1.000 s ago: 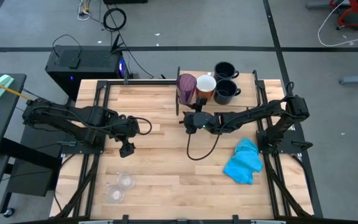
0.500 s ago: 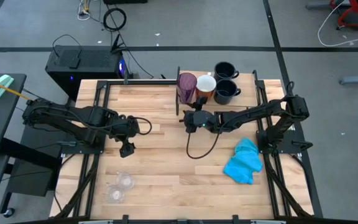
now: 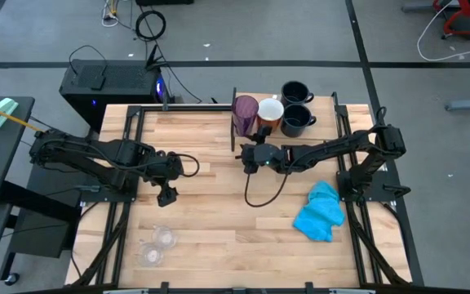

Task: Stack small to large cups/mugs on shelf
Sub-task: Adjust the cup on the shelf

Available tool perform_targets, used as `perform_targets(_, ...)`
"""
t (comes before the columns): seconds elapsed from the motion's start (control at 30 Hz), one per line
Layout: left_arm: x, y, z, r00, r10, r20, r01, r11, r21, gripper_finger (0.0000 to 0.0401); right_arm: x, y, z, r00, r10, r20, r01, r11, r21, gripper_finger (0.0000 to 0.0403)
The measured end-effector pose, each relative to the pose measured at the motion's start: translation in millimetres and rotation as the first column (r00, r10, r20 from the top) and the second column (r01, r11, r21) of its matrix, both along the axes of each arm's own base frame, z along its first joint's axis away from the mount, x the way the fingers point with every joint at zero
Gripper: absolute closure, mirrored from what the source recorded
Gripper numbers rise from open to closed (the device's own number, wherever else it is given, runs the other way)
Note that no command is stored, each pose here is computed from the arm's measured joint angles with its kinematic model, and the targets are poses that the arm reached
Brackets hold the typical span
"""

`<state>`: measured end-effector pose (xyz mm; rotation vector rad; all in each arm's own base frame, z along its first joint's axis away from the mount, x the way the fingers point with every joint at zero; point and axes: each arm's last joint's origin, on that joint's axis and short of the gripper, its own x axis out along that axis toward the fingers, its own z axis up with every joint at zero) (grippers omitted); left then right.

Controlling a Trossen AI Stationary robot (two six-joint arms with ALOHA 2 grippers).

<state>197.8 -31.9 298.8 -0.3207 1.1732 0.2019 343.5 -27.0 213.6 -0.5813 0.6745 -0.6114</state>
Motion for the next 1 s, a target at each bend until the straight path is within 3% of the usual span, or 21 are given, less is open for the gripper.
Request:
perform_targets(0.7, -0.1, 0.0, -0.1, 1.000, 0.001, -0.001, -0.001, 1.000, 0.000, 0.0046, -0.4, -5.2, 0.0, 1.000, -0.015, 0.000, 0.015, 1.000, 0.000, 0.0211)
perform_targets(1.0, -0.1, 0.0, -0.2, 1.000, 0.001, -0.002, -0.001, 1.000, 0.000, 0.0046, -0.2, 15.7, 1.5, 0.999, 0.040, 0.008, -0.040, 0.999, 0.009, 0.0211)
